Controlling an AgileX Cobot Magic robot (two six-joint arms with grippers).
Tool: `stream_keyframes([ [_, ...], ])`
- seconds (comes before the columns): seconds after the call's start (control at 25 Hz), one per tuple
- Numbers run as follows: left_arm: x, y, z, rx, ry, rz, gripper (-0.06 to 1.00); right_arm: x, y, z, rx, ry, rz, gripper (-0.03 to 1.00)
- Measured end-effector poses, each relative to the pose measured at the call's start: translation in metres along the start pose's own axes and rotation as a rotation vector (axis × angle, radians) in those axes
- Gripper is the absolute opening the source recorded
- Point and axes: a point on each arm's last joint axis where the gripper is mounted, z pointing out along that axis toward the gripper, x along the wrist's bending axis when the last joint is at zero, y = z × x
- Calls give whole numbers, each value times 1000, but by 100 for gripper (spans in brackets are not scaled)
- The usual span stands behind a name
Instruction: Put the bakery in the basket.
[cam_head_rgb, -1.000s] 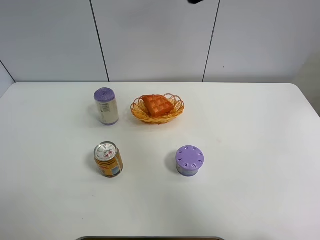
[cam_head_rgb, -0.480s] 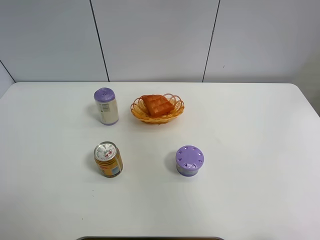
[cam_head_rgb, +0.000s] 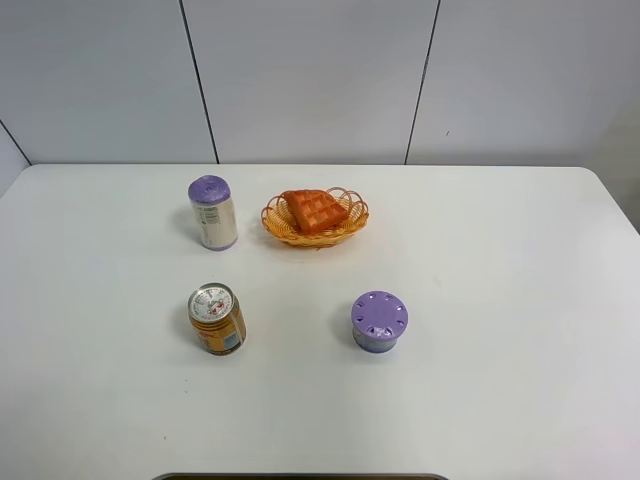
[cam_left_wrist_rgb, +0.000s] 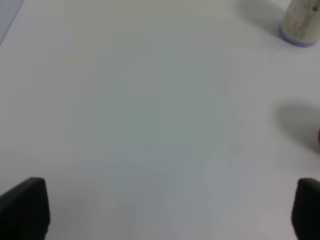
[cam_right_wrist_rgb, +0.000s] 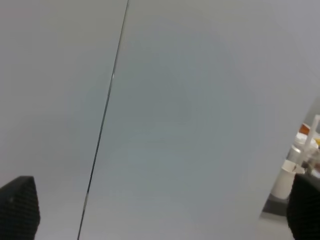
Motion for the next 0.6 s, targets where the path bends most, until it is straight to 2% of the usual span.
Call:
stream_keyframes([
  [0.28, 0, 0, 0, 0, 0, 0, 99, 0, -17, -44, 85, -30, 49, 99],
  [0.6, 0, 0, 0, 0, 0, 0, 99, 11, -85, -68, 226, -112, 65, 99],
])
